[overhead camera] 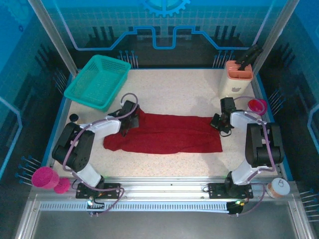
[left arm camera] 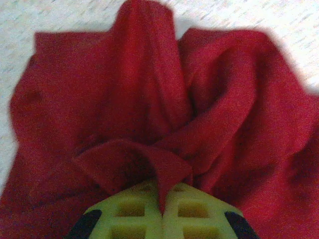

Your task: Fold the inside-out t-shirt

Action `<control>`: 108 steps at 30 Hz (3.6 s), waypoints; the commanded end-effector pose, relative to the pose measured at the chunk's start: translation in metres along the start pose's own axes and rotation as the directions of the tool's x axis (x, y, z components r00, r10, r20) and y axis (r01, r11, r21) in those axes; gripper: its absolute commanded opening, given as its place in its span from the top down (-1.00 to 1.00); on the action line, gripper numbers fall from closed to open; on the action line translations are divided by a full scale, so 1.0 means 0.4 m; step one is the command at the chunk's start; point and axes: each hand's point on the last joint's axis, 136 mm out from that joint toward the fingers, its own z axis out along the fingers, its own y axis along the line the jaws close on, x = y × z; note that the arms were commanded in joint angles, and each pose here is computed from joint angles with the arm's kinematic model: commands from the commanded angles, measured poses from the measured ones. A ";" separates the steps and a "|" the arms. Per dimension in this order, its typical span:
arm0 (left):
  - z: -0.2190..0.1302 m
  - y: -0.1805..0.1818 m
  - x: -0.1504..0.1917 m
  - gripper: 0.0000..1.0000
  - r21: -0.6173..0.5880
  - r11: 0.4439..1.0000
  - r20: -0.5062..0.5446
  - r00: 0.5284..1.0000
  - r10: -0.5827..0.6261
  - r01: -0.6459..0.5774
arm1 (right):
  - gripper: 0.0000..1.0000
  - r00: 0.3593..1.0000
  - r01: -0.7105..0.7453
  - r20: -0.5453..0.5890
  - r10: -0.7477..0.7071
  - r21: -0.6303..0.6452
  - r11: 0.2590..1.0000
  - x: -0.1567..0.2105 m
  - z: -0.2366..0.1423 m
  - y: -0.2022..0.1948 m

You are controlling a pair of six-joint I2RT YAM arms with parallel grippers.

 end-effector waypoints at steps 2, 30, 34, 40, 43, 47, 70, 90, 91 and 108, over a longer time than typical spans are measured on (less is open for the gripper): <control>-0.059 0.074 -0.021 1.00 -0.067 0.996 0.115 0.992 -0.059 0.067 | 1.00 0.999 -0.020 0.050 0.019 0.014 1.000 -0.060 0.004 0.004; -0.378 -0.188 0.035 0.51 0.406 0.902 0.083 0.989 0.122 -0.146 | 0.06 0.996 -0.078 0.024 0.083 -0.178 0.981 -0.007 -0.078 0.160; -0.290 -0.197 0.015 0.38 0.342 0.920 0.041 0.981 0.188 -0.191 | 0.05 0.994 -0.100 0.036 0.103 -0.090 0.991 -0.013 0.004 0.129; -0.211 -0.139 0.110 0.49 0.313 0.945 -0.153 0.977 0.148 -0.095 | 0.15 0.995 -0.095 0.024 0.096 -0.036 0.995 -0.041 0.069 0.114; -0.192 -0.128 0.192 0.47 0.352 0.933 -0.203 0.968 0.148 -0.069 | 0.27 0.994 -0.099 0.030 0.103 -0.095 0.991 -0.073 0.081 0.144; -0.176 -0.147 0.302 0.44 0.422 0.907 -0.311 0.942 0.124 0.020 | 0.45 0.990 -0.140 -0.007 0.142 -0.229 0.963 -0.129 0.098 0.191; -0.385 -0.588 0.562 0.30 0.763 0.642 -0.359 0.872 0.333 0.070 | 0.45 0.996 -0.085 -0.023 0.089 -0.609 0.789 -0.272 0.171 0.599; -0.402 -0.220 0.241 -0.94 0.623 0.782 -0.012 0.999 0.037 -0.021 | 0.15 0.944 0.327 0.204 -0.260 -0.454 0.829 -0.076 -0.077 0.488; -0.394 -0.226 0.249 -0.96 0.629 0.777 -0.030 0.998 0.053 -0.022 | 0.17 0.942 0.334 0.197 -0.274 -0.444 0.831 -0.069 -0.058 0.492; -0.257 -0.171 0.400 -0.59 0.445 0.859 -0.425 0.904 -0.044 0.252 | 0.64 0.980 -0.107 0.076 0.183 -0.570 0.814 -0.150 0.238 0.592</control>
